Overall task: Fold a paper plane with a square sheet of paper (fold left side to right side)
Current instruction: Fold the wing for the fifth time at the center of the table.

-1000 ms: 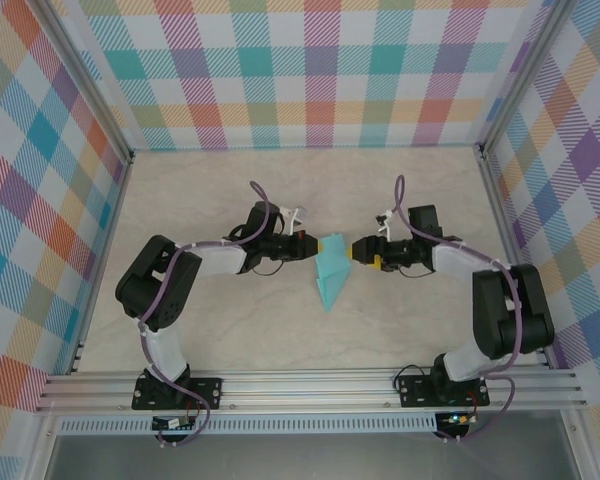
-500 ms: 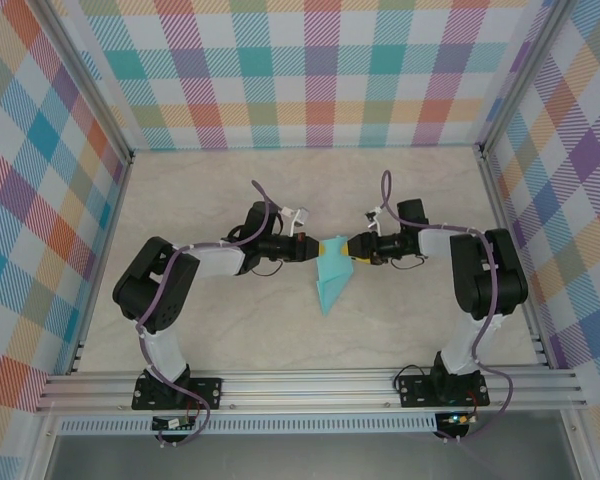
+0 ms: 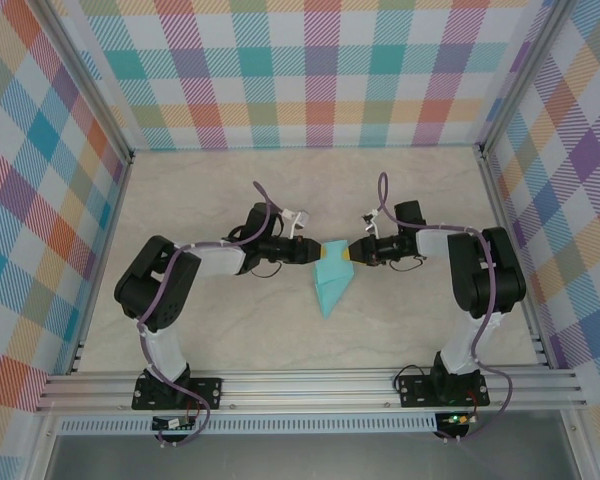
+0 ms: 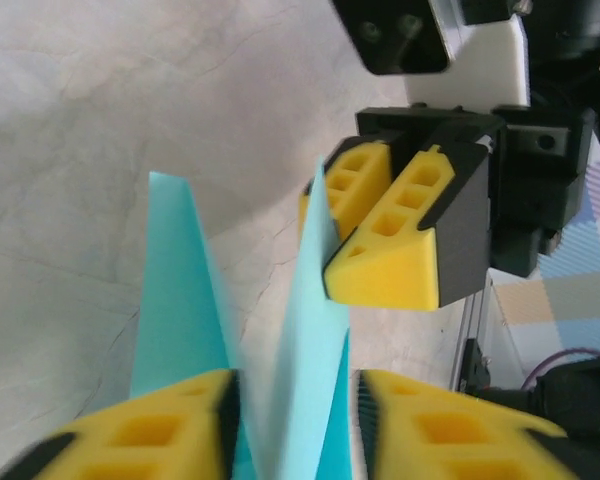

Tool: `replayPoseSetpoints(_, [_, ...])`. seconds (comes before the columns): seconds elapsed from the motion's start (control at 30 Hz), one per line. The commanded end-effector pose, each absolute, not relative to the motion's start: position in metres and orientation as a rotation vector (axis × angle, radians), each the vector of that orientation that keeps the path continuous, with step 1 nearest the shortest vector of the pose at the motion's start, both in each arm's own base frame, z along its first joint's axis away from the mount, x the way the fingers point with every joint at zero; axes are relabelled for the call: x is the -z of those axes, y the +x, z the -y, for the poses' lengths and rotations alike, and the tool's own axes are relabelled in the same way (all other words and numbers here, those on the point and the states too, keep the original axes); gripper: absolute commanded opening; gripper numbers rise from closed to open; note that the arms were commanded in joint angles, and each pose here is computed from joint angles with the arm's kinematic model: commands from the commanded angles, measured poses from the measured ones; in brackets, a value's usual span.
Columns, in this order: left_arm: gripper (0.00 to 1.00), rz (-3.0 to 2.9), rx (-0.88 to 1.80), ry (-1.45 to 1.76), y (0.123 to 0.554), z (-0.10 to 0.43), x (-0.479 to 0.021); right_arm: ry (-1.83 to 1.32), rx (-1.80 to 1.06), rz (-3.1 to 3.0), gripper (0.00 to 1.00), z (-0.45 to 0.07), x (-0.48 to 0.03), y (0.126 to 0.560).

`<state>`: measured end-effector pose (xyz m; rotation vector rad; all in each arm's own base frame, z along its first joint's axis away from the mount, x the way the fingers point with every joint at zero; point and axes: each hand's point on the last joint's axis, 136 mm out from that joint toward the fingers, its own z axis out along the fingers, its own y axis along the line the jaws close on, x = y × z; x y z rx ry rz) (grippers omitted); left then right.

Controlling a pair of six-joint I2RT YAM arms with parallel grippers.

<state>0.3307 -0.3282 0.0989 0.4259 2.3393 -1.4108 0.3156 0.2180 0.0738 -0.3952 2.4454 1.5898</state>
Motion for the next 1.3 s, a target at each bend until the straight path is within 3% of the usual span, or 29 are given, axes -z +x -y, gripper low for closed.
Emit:
replayPoseSetpoints(0.0, [0.52,-2.305,1.306,0.427,0.342,0.309,-0.119,-0.451,-1.59,-2.43,0.15,-0.221,-0.08,0.31])
replayPoseSetpoints(0.17, [0.64,-2.308,1.095,0.429,0.334,0.287,-0.139,-0.411,-1.544,-2.485,0.14,-0.222,-0.084,0.308])
replayPoseSetpoints(0.37, [0.64,-2.352,0.862,0.63,0.277,0.296,-0.152,-0.317,-1.44,-2.629,0.13,-0.229,-0.08,0.304])
replayPoseSetpoints(0.63, [0.64,-2.485,0.621,0.83,0.207,0.309,-0.11,-0.169,-1.354,-2.792,0.13,-0.235,-0.072,0.303])
replayPoseSetpoints(1.27, [0.65,-2.52,0.026,0.867,0.212,0.345,-0.058,-0.109,-1.287,-2.878,0.14,-0.237,-0.061,0.303])
